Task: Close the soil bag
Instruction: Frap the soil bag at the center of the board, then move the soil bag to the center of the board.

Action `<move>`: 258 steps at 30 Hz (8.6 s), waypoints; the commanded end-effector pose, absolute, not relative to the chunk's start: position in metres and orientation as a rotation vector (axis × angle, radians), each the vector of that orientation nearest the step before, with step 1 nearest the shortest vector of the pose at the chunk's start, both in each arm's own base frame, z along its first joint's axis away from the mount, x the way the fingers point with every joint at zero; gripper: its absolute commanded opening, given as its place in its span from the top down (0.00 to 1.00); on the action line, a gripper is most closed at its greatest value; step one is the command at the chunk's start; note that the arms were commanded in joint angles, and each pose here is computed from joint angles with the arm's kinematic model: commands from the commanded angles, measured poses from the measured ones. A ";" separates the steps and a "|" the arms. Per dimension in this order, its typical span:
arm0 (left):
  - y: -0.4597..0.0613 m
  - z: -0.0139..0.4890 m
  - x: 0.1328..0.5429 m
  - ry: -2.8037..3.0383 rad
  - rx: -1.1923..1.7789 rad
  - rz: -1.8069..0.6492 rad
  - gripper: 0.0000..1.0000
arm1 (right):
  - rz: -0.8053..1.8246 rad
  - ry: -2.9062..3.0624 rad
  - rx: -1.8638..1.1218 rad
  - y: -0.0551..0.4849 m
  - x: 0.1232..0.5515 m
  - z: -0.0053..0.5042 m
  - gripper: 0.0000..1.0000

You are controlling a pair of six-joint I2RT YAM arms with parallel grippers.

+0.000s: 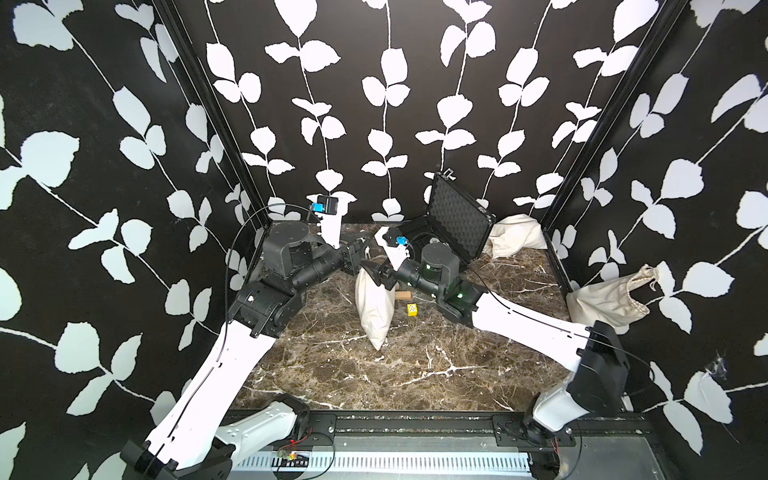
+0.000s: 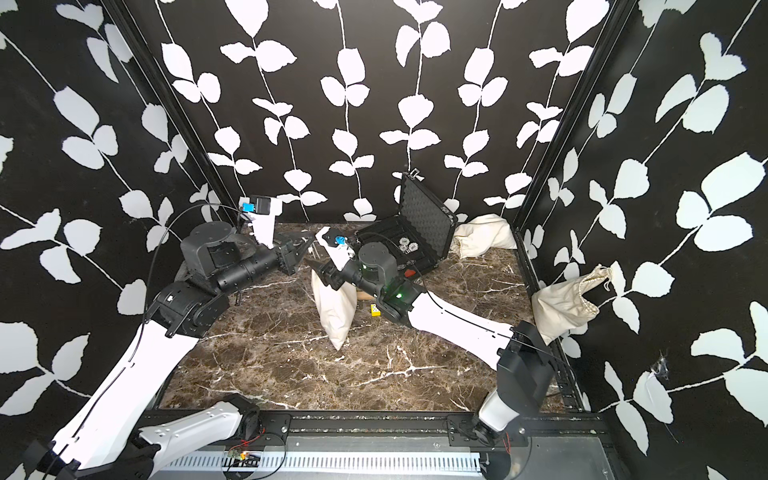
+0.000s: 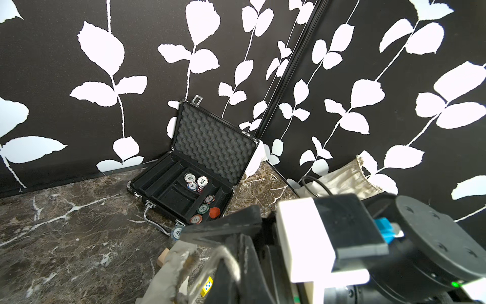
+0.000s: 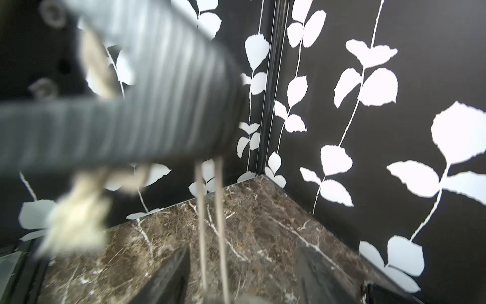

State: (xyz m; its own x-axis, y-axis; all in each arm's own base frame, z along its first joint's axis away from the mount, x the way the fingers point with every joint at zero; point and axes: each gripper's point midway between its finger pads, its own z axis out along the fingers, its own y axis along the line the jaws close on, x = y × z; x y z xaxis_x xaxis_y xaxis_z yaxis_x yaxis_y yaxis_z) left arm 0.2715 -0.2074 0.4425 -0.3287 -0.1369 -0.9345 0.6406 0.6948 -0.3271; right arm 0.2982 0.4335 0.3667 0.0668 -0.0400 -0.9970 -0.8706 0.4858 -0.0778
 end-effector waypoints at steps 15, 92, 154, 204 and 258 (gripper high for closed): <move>-0.133 0.531 0.224 1.508 0.272 -0.598 1.00 | -0.066 2.036 -0.667 0.293 0.399 0.154 0.85; -0.107 0.471 0.307 1.662 0.067 -0.884 1.00 | 0.687 1.585 -1.066 0.466 0.335 0.331 0.25; 0.012 0.436 0.388 1.740 -0.325 -0.626 1.00 | 0.243 2.153 -0.653 0.240 0.382 0.207 0.27; -0.159 0.360 0.336 1.809 0.256 -0.616 0.01 | 0.198 2.339 0.495 -0.037 0.452 0.123 1.00; -0.438 0.064 0.284 2.247 0.841 -0.826 0.39 | 0.622 2.143 -0.094 0.132 0.287 0.187 1.00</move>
